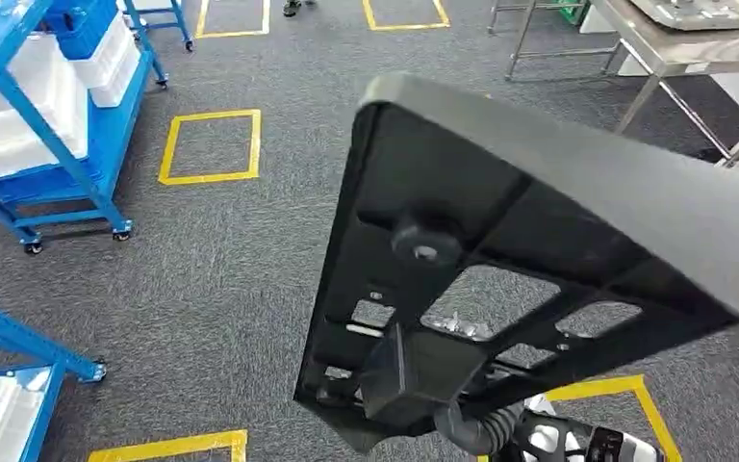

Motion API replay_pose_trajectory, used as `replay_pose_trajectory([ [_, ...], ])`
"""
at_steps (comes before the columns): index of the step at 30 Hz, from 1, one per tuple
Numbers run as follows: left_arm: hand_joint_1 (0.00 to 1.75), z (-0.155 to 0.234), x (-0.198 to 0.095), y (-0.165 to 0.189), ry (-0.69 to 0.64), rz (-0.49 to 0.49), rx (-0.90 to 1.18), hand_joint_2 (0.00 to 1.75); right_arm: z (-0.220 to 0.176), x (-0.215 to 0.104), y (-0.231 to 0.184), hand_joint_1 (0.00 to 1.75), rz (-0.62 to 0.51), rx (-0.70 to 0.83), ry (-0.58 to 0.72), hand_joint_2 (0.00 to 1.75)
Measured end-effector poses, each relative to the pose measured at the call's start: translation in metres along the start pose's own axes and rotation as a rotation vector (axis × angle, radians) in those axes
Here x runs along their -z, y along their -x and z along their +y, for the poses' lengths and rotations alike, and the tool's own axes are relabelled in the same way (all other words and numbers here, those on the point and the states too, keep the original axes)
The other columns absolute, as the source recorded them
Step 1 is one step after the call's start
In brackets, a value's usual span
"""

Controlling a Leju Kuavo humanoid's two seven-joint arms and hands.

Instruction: Take the parts from the cabinet and place them on the table.

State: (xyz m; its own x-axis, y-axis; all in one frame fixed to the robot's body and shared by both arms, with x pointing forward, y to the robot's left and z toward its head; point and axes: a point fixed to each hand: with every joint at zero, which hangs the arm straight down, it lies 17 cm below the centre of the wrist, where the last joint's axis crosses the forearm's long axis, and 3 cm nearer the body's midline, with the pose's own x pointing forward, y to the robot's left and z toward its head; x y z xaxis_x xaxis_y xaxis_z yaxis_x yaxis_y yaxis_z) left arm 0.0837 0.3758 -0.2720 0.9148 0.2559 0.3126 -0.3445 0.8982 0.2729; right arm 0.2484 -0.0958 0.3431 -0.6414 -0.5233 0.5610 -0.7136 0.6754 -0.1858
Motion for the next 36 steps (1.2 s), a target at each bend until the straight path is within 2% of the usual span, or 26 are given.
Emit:
replay_pose_trajectory([
  [4, 0.0, -0.001, 0.0, -0.003, -0.001, -0.003, -0.003, 1.75, -0.004, 0.001, 0.009, 1.75, 0.014, 0.006, -0.004, 1.75],
  [12, 0.0, -0.002, 0.0, -0.003, -0.01, 0.006, -0.02, 1.75, -0.031, 0.033, 0.051, 1.75, 0.056, 0.046, -0.012, 1.75],
  [22, 0.0, -0.01, -0.002, -0.003, 0.009, -0.001, -0.015, 1.75, -0.045, 0.057, 0.067, 1.75, 0.061, 0.048, -0.017, 1.75],
  [36, 0.0, -0.009, -0.002, 0.001, 0.0, 0.007, -0.013, 1.75, -0.043, 0.054, 0.078, 1.75, 0.078, 0.085, -0.013, 1.75],
])
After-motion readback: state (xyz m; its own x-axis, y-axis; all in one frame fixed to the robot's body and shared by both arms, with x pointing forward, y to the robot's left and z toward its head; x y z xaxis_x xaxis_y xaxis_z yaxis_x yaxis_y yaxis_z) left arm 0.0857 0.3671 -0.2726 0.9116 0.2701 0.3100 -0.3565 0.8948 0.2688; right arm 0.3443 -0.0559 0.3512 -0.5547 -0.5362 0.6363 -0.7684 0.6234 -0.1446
